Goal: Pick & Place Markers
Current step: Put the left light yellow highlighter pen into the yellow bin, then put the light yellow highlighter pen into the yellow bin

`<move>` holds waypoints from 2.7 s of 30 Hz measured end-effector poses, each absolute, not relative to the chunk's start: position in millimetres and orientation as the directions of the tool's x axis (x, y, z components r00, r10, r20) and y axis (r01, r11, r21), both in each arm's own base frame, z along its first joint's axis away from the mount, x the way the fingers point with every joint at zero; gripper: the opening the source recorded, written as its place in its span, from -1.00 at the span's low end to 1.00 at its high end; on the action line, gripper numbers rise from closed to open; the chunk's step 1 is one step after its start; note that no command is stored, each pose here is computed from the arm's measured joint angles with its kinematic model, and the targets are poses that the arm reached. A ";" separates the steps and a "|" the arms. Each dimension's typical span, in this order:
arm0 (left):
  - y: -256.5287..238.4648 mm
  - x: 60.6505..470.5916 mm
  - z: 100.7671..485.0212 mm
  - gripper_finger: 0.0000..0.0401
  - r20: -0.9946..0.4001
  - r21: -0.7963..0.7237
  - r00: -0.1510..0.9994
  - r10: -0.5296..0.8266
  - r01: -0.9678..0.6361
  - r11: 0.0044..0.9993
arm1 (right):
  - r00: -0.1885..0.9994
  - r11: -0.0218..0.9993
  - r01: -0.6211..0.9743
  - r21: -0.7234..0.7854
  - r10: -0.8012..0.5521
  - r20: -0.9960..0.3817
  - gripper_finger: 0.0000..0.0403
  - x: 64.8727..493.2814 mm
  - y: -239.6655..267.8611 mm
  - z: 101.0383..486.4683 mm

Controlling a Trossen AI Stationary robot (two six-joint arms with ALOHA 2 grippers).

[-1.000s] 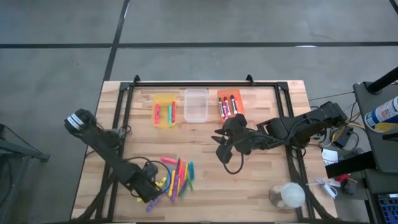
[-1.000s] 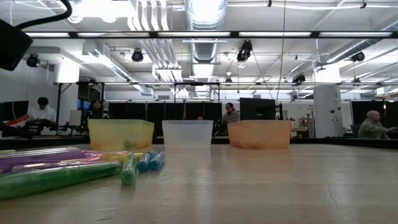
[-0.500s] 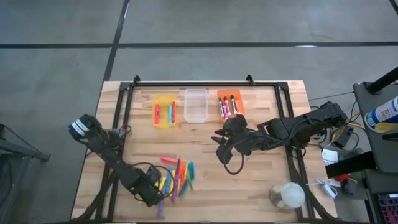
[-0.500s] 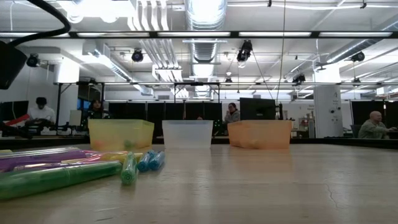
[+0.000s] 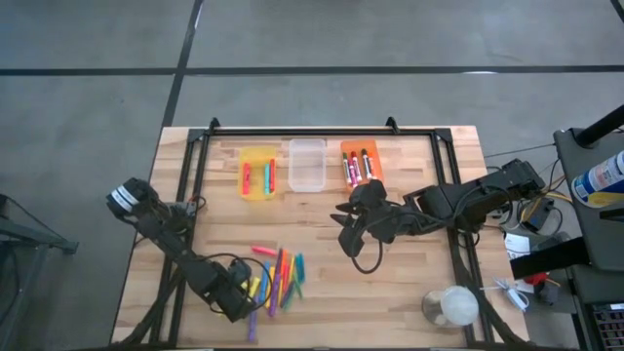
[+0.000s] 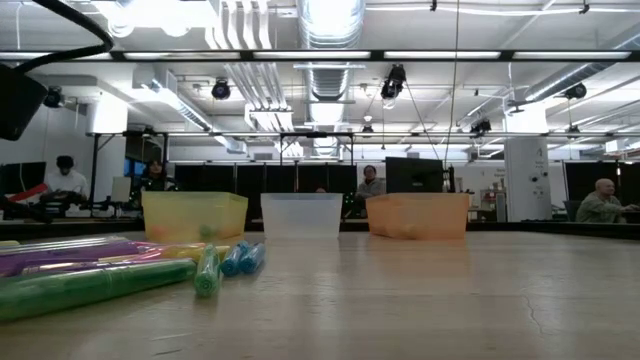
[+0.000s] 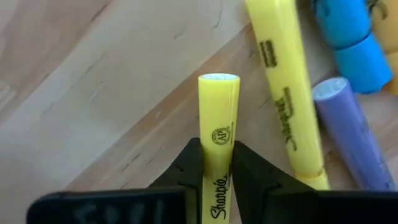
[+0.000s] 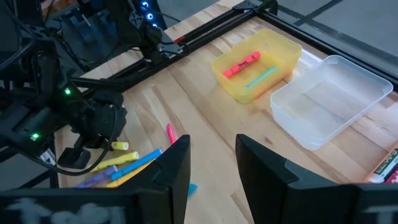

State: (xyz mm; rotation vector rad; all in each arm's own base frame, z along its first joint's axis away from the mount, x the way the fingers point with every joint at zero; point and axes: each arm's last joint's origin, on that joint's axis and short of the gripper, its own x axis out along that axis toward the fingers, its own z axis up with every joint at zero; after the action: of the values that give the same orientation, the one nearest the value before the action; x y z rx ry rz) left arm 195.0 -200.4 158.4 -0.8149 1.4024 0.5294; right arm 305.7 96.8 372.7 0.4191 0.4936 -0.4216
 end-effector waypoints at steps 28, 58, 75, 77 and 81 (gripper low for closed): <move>20.9 192.3 261.3 -0.73 -0.933 -0.301 0.343 0.108 -0.910 0.286 | 0.831 0.894 0.411 0.178 -0.287 -0.477 -0.40 310.0 91.8 379.6; 183.7 196.8 203.1 -0.27 -0.910 -0.406 0.410 0.063 -0.911 0.068 | 0.831 0.911 0.390 0.133 -0.286 -0.477 -0.40 310.1 91.5 379.6; 108.7 198.3 273.5 -0.19 -0.834 -0.502 0.541 0.105 -0.825 0.259 | 0.831 0.917 0.383 0.117 -0.286 -0.478 -0.40 310.1 91.5 379.5; 88.0 199.1 280.2 -0.19 -0.830 -0.504 0.548 0.104 -0.816 0.282 | 0.830 0.916 0.383 0.116 -0.286 -0.478 -0.40 310.1 91.4 379.5; 43.5 203.0 289.7 -0.19 -0.811 -0.533 0.581 0.069 -0.782 0.325 | 0.830 0.916 0.383 0.116 -0.287 -0.478 -0.40 310.1 91.3 379.5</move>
State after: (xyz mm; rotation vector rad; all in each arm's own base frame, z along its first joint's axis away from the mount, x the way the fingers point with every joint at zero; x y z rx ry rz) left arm 203.0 43.5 289.7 -1.1073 0.7783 0.6383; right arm 310.1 91.3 379.5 0.2114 0.4721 -0.3583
